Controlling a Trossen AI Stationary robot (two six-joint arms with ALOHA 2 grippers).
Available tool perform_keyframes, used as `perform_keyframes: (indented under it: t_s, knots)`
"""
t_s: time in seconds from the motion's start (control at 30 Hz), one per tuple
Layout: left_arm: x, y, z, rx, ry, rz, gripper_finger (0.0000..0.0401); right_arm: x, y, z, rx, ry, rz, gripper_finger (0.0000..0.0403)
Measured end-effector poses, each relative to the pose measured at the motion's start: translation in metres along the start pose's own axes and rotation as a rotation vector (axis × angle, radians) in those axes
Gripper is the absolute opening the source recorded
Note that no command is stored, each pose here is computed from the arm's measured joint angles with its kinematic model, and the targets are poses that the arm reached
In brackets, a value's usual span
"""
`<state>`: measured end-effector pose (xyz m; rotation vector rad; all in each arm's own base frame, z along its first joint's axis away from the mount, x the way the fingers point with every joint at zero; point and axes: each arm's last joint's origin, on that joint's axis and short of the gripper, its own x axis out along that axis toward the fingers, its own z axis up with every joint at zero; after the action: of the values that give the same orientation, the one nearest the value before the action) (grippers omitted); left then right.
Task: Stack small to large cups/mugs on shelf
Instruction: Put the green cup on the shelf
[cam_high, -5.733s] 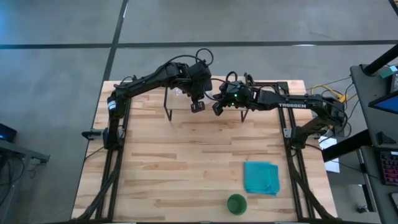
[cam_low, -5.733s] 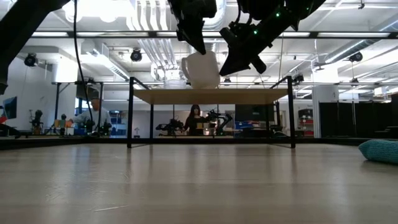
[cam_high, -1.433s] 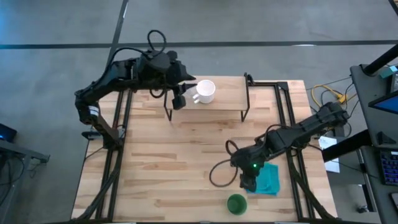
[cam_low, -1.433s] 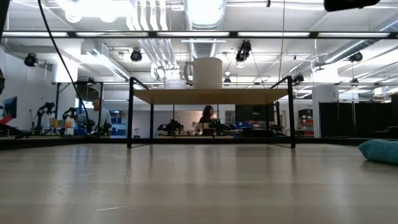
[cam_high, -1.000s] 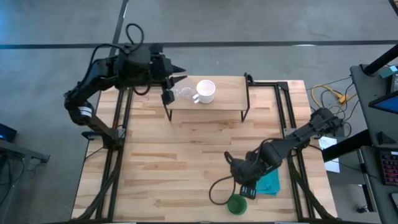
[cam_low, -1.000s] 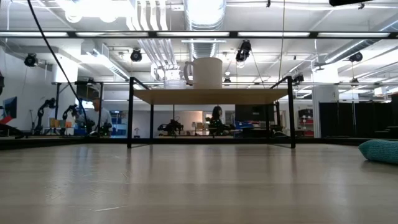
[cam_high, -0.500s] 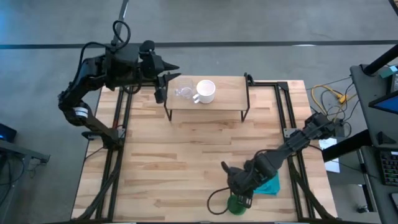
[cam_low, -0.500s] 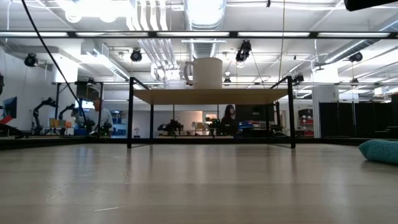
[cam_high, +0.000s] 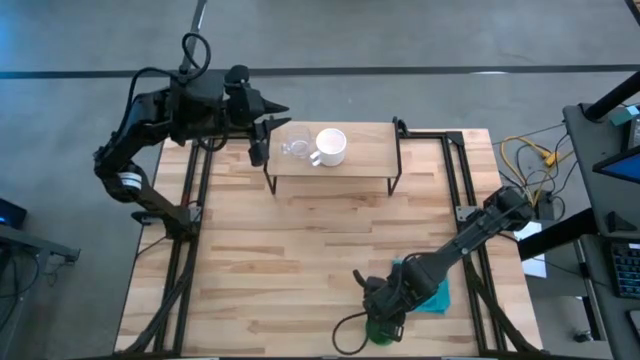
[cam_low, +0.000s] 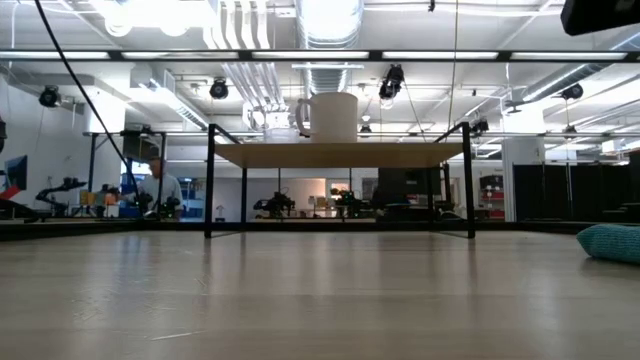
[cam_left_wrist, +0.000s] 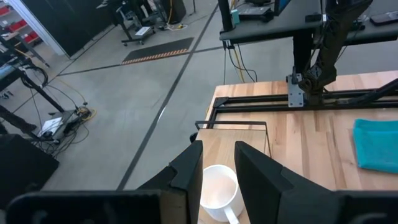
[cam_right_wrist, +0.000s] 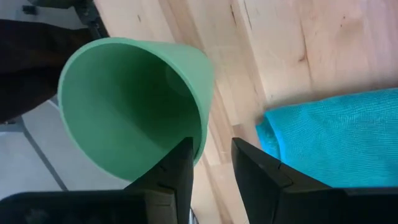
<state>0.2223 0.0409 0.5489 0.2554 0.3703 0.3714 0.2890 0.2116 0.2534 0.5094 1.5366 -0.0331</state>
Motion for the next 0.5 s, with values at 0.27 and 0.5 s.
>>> perform_keyframes:
  t_s: [0.27, 0.5]
  knots:
    - [0.0, 0.0, 0.0, 0.001, 0.0, 0.0, 0.008, 0.008, 0.001, 0.002, 0.003, 0.009, -0.014, 0.0105]
    - [0.0, 0.0, 0.0, 0.009, 0.0, 0.0, 0.008, 0.018, 0.003, 0.007, -0.026, 0.007, -0.012, 0.0099]
